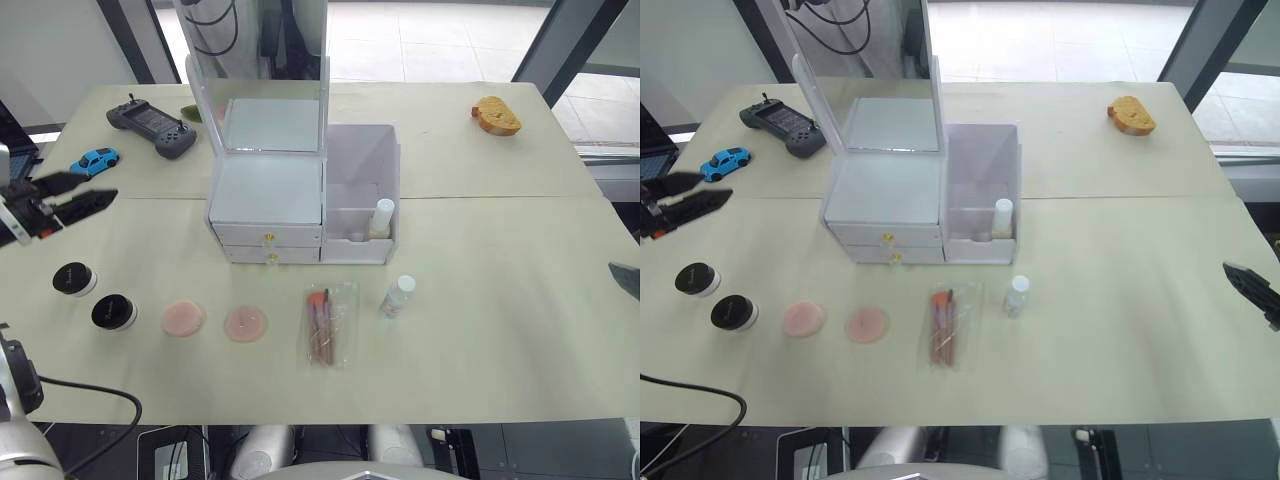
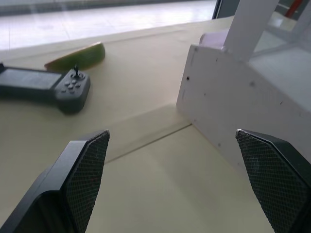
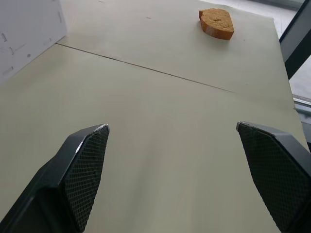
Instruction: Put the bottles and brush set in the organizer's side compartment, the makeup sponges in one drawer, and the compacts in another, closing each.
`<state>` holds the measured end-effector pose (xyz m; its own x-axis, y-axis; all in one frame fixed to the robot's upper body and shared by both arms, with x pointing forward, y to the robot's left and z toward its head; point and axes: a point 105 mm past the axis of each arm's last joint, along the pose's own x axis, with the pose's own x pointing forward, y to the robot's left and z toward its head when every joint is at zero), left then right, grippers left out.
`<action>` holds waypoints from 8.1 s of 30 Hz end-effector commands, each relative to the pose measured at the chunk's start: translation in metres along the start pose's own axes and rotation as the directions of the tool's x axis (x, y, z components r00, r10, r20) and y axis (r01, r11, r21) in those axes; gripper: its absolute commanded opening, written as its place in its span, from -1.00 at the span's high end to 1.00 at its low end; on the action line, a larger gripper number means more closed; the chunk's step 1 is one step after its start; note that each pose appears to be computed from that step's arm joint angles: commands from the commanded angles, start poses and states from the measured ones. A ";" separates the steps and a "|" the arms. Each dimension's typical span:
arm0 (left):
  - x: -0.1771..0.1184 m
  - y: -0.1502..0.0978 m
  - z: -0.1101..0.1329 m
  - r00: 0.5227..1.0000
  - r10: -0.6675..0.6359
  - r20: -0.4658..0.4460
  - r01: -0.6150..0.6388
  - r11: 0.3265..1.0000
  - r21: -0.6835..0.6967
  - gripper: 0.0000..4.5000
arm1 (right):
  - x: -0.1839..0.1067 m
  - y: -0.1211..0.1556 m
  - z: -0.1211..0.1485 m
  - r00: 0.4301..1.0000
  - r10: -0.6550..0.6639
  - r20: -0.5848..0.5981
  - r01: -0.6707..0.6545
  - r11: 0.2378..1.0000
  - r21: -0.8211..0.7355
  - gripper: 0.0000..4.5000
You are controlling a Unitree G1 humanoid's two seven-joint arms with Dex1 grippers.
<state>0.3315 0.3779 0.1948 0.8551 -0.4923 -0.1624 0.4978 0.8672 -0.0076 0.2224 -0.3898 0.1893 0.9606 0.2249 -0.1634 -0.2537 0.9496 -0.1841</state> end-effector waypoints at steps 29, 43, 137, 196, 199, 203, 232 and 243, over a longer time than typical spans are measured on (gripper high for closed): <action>0.051 -0.238 0.058 0.439 -0.866 -0.239 0.890 0.383 0.247 -1.00 | 0.034 0.214 0.084 0.700 0.712 -0.050 -0.714 0.695 -0.090 -0.98; 0.044 -0.272 0.047 0.368 -0.878 -0.305 0.923 0.305 0.234 -1.00 | 0.073 0.221 0.040 0.769 0.632 -0.095 -0.638 0.754 -0.156 -0.98; 0.014 -0.058 0.081 0.971 -0.179 0.156 0.138 0.961 0.240 -1.00 | 0.097 0.109 0.139 0.820 0.517 0.246 -0.442 0.845 -0.303 -0.99; 0.059 -0.307 -0.051 0.584 -0.763 -0.277 0.668 0.646 -0.369 0.98 | 0.074 0.290 0.011 0.611 0.772 -0.176 -0.467 0.531 0.707 -1.00; 0.063 -0.306 -0.068 0.539 -0.773 -0.335 0.556 0.625 -0.548 0.98 | 0.081 0.291 0.003 0.632 0.754 -0.177 -0.400 0.513 0.759 -1.00; 0.072 -0.308 -0.077 0.563 -0.740 -0.368 0.496 0.658 -0.566 0.98 | 0.087 0.300 -0.012 0.627 0.753 -0.199 -0.328 0.487 0.810 -1.00; 0.085 -0.305 -0.118 0.622 -0.600 -0.503 0.280 0.771 -0.572 1.00 | 0.124 0.349 -0.053 0.335 0.913 -0.232 -0.272 0.329 0.904 -0.26; 0.083 -0.296 -0.117 0.650 -0.559 -0.515 0.250 0.797 -0.549 1.00 | 0.132 0.330 -0.056 0.347 0.909 -0.231 -0.288 0.337 0.896 0.99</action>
<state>0.2308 0.0761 0.0745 0.1450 -0.8258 -0.5451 0.5557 0.5238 -0.6457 0.2644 -0.0507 0.0715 0.0807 0.9147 -0.3960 -0.3059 0.4009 0.8636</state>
